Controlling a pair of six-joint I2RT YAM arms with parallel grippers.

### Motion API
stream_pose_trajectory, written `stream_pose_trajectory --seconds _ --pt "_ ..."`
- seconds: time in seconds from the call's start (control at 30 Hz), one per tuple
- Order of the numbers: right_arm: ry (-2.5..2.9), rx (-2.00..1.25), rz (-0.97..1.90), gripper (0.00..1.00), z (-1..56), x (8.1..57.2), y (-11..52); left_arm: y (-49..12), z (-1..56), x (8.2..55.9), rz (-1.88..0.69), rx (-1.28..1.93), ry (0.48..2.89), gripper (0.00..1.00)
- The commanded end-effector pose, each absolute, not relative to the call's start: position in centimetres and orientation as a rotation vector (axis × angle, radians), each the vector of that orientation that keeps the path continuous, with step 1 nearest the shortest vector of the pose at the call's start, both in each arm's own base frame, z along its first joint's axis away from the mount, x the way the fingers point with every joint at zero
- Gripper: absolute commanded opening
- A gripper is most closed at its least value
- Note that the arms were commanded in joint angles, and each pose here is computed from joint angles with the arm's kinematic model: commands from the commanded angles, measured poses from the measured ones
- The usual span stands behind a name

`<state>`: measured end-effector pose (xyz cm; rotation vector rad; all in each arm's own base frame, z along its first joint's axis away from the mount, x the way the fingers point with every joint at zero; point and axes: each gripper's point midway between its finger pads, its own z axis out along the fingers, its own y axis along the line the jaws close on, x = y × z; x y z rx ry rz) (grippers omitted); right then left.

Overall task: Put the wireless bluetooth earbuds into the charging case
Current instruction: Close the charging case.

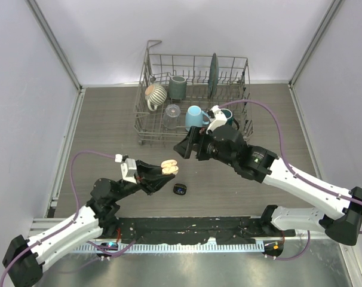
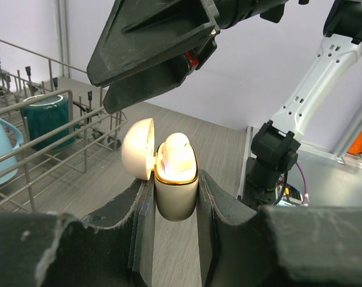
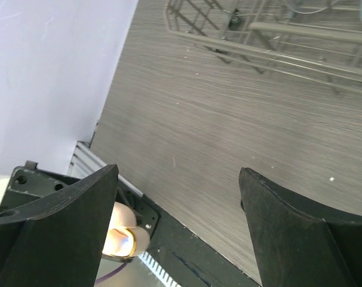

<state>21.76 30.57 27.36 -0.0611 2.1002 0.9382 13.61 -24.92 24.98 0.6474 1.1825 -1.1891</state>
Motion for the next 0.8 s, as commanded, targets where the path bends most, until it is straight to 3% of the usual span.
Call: stream_pose_trajectory --seconds 0.0,0.77 --pt "2.036 -0.152 1.115 0.88 29.5 20.4 32.7 -25.4 27.5 13.3 -1.215 0.667 1.123 0.00" --pt "2.124 -0.249 1.256 0.88 24.6 16.1 32.1 -26.3 27.8 14.4 -1.217 0.650 1.127 0.00"
